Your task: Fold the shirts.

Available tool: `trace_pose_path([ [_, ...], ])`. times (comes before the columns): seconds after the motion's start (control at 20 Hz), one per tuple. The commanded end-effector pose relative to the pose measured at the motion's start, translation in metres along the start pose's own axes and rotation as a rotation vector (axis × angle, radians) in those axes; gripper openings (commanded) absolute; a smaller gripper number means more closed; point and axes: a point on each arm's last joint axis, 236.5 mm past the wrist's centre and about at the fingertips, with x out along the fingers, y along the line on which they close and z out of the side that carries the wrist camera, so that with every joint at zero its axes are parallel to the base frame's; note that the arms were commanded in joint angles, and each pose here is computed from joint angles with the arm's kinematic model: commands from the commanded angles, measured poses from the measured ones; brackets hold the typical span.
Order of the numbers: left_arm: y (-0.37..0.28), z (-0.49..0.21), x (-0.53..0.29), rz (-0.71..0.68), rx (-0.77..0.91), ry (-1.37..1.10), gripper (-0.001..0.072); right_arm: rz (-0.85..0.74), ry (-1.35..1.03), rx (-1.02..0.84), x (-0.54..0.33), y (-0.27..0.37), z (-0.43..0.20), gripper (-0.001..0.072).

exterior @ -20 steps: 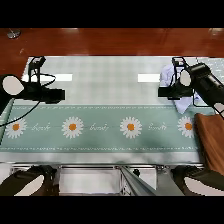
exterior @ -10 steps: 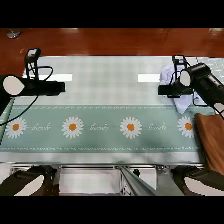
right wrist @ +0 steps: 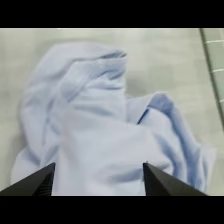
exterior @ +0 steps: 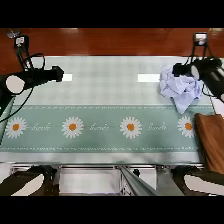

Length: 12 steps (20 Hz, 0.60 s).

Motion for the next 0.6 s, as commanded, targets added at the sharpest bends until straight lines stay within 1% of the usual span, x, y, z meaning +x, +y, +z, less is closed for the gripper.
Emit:
trace_pose_path([
  [0.0, 0.018, -0.017, 0.011, 0.036, -0.009, 0.07, 0.0703, -0.078, 0.079, 0.161, 0.048, -0.059, 0.002, 0.0626],
  [0.15, 0.023, -0.044, 0.02, 0.046, -0.017, 0.172, 0.0702, -0.028, 0.341, 0.215, 0.087, -0.065, -0.053, 0.0626],
  [0.25, 0.024, -0.055, 0.024, 0.047, -0.022, 0.211, 0.0703, 0.049, 0.477, 0.205, 0.1, -0.053, -0.083, 0.0626],
  [0.4, 0.023, -0.078, 0.019, 0.055, -0.096, 0.308, 0.0702, 0.173, 0.637, 0.201, 0.098, -0.023, -0.117, 0.0611],
  [0.45, 0.022, -0.089, 0.015, 0.056, -0.094, 0.36, 0.0703, 0.208, 0.661, 0.213, 0.094, -0.014, -0.121, 0.0499],
  [0.5, 0.022, -0.098, 0.01, 0.059, -0.095, 0.403, 0.0702, 0.273, 0.676, 0.227, 0.087, 0.001, -0.119, 0.0231],
  [0.55, 0.028, -0.1, 0.003, 0.064, -0.076, 0.434, 0.0702, 0.337, 0.674, 0.233, 0.078, 0.013, -0.113, 0.0027],
])
